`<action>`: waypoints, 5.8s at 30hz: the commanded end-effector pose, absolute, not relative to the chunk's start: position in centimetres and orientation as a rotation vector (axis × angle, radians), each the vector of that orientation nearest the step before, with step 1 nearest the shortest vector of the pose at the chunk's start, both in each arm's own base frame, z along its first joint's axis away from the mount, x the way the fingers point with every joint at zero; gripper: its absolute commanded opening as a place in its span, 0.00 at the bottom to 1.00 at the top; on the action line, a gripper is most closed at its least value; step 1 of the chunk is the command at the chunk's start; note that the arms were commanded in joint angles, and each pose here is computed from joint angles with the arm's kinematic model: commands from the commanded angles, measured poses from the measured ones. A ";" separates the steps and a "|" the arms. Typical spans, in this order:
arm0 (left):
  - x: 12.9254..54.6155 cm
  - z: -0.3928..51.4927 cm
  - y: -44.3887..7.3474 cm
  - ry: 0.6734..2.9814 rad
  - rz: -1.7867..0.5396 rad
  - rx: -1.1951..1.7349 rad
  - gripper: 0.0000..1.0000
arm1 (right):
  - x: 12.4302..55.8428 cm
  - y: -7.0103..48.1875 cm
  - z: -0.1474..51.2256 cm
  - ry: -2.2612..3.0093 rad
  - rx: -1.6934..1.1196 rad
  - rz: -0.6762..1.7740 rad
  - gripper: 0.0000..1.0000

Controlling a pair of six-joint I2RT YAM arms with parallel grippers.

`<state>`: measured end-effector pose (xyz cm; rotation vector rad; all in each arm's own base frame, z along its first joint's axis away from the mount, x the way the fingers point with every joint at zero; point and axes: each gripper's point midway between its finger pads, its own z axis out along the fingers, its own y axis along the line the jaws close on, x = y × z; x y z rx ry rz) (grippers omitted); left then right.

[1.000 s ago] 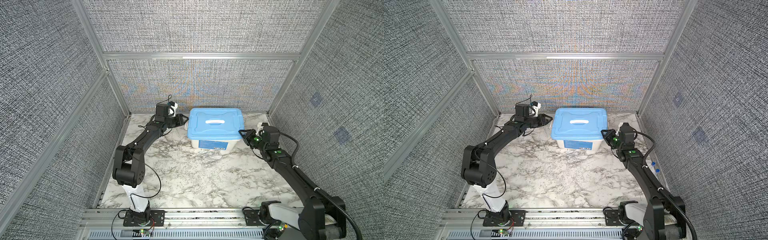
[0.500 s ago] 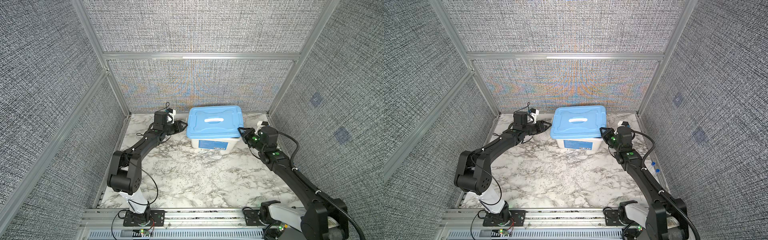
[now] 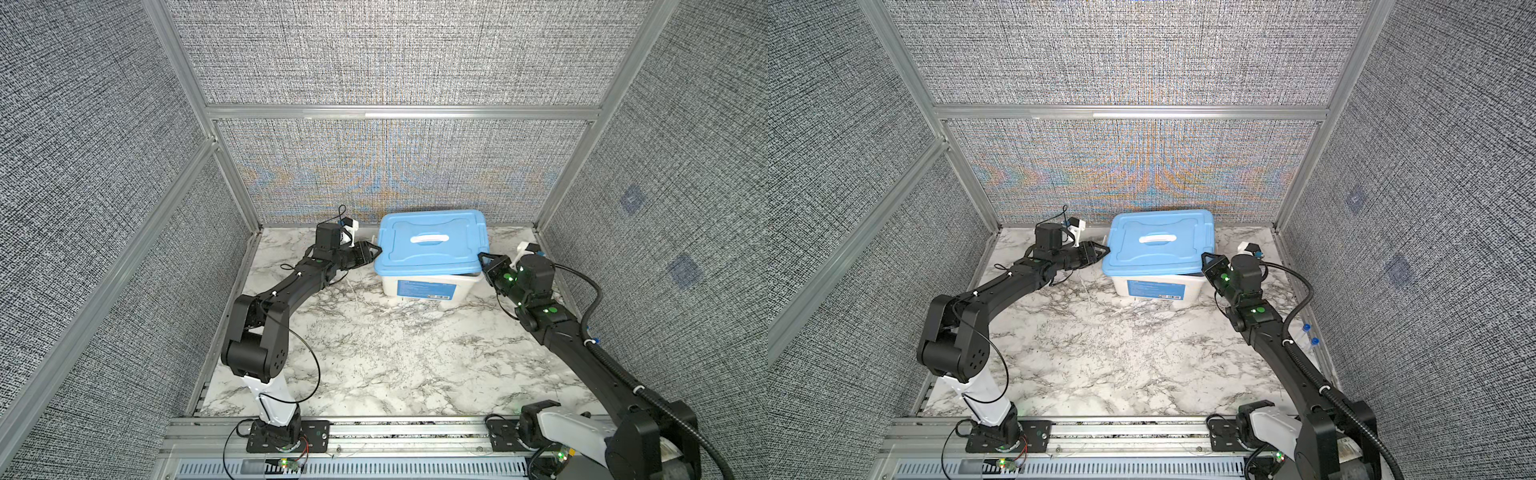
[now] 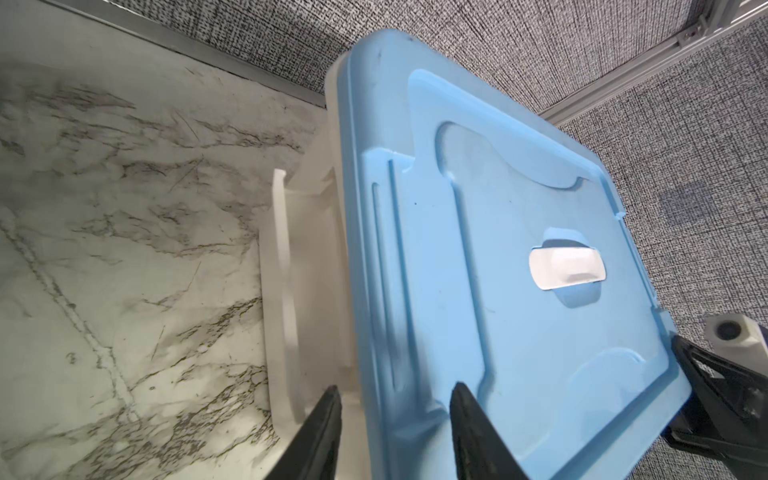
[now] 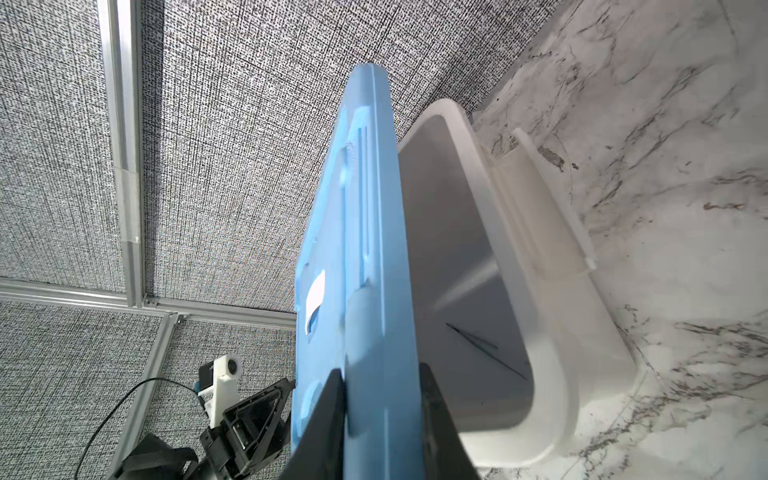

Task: Organize the chemistry lab equipment

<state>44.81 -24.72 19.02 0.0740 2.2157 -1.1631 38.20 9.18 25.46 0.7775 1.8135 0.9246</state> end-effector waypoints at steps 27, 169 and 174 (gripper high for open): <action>47.3 19.5 -26.9 2.234 -1.072 0.192 0.37 | 38.8 6.9 20.7 2.119 0.526 0.455 0.56; 41.5 20.9 -18.3 2.483 -0.587 0.150 0.59 | 42.4 19.1 20.4 2.444 -0.210 0.373 0.66; 40.7 24.3 -14.9 2.452 -0.414 0.037 0.63 | 42.3 18.2 22.8 2.372 -0.195 0.337 0.71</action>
